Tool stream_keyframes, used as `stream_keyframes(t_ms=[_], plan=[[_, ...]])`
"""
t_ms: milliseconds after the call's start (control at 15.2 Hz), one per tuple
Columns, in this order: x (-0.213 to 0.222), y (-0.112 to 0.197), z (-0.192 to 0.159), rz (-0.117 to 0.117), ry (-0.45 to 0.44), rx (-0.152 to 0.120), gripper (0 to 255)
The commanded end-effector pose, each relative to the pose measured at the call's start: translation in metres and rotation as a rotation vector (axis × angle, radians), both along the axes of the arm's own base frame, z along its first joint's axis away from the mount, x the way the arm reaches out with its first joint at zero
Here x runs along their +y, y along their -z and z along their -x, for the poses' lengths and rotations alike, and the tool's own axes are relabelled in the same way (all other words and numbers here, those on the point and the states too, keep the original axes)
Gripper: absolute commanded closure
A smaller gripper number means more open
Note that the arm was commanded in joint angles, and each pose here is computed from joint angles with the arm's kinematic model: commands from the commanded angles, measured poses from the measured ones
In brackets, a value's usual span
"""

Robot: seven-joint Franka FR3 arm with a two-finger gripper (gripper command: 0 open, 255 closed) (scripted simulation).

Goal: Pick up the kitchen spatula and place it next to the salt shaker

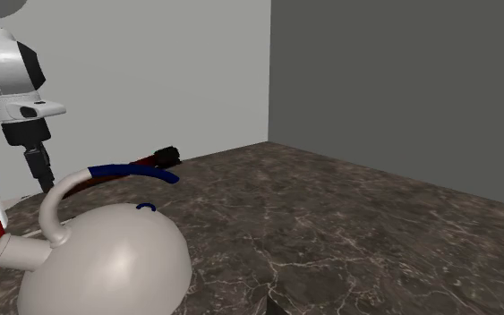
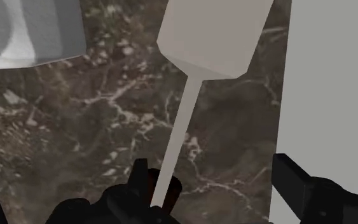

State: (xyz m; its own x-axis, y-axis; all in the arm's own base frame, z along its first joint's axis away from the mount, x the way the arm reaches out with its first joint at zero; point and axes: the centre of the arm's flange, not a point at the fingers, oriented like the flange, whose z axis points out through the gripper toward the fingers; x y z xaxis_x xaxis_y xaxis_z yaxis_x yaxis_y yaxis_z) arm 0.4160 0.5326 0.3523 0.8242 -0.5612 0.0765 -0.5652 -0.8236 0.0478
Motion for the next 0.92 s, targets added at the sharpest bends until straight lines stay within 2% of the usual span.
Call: stream_keyframes(t_ms=[0, 66, 330, 858], plan=[[0.006, 0.004, -0.005, -0.046, -0.003, -0.02, 0], [0.003, 0.002, -0.002, -0.046, -0.003, -0.019, 0], [0.005, -0.048, 0.001, -0.046, -0.003, -0.019, 0], [0.005, -0.048, 0.001, -0.046, -0.003, -0.019, 0]])
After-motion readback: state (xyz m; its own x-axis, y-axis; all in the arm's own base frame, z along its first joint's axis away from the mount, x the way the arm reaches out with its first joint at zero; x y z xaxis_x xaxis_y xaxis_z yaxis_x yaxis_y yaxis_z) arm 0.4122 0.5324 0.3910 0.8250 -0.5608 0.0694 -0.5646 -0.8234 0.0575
